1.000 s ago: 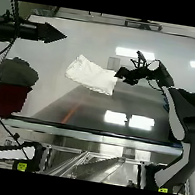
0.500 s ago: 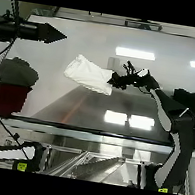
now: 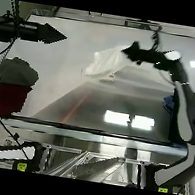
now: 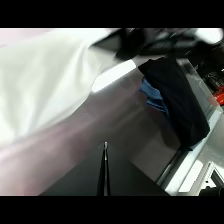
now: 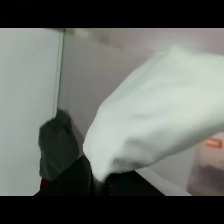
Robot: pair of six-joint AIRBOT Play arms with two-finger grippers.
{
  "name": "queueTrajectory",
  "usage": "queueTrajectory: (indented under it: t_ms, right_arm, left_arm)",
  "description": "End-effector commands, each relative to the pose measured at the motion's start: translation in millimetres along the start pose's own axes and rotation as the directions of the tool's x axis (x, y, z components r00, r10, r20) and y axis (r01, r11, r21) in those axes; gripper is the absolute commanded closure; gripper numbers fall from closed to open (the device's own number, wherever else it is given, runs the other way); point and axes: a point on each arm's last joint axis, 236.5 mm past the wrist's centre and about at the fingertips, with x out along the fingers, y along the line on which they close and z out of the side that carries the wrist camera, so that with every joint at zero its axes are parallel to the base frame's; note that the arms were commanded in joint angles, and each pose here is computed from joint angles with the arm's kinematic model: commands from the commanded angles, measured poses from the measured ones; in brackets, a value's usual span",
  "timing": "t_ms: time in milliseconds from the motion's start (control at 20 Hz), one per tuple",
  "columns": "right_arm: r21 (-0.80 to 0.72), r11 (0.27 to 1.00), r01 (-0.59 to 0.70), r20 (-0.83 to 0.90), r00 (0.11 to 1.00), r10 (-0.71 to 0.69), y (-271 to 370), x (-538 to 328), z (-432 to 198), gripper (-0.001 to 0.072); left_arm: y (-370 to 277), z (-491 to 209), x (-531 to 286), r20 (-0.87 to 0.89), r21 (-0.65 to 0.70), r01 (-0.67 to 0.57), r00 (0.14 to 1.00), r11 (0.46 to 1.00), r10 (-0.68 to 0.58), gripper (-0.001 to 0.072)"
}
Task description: Fold the shirts.
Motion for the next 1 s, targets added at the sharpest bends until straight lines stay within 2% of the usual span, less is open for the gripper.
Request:
queueTrajectory:
  t_ms: [0,150,250,350,400,450,600,650,800,950]
  right_arm:
    - [0.074,0.981,0.182,0.264,0.945,-0.195,2,-129,91,0.0693]
    - [0.210,0.941,0.267,0.400,0.855,-0.332,-22,-240,126,0.0693]
    - [0.333,0.889,0.313,0.400,0.807,-0.434,-51,-301,124,0.0694]
    - [0.442,0.803,0.399,0.345,0.751,-0.563,-87,-357,105,0.0693]
    - [0.481,0.746,0.462,0.300,0.713,-0.634,-104,-379,90,0.0693]
    - [0.532,0.649,0.544,0.235,0.642,-0.730,-123,-405,69,0.0695]
    - [0.642,0.292,0.709,0.010,0.374,-0.927,-159,-473,-14,0.0695]
    - [0.646,0.220,0.731,-0.035,0.316,-0.948,-164,-485,-38,0.0694]
    - [0.665,0.062,0.744,-0.176,0.237,-0.956,-184,-495,-117,0.0692]
    - [0.668,-0.027,0.744,-0.274,0.212,-0.938,-218,-493,-180,0.0691]
  left_arm:
    - [-3,-5,0,-0.023,0.000,0.013,1.000,1.000,-0.013,0.0690]
    - [-3,-5,0,-0.023,0.000,0.013,1.000,1.000,-0.013,0.0692]
    - [-3,-5,0,-0.023,0.000,0.013,1.000,1.000,-0.013,0.0692]
    - [-3,-6,0,-0.024,-0.001,0.014,1.000,1.000,-0.014,0.0693]
    - [-3,-6,0,-0.023,-0.001,0.013,1.000,1.000,-0.013,0.0692]
    - [-3,-6,0,-0.024,0.000,0.014,1.000,1.000,-0.014,0.0692]
    - [-3,-6,0,-0.024,0.000,0.013,1.000,1.000,-0.013,0.0692]
    - [-3,-6,0,-0.024,0.000,0.013,1.000,1.000,-0.013,0.0692]
    - [-3,-6,0,-0.024,0.000,0.013,1.000,1.000,-0.013,0.0692]
    - [-3,-6,0,-0.024,0.000,0.014,1.000,1.000,-0.014,0.0693]
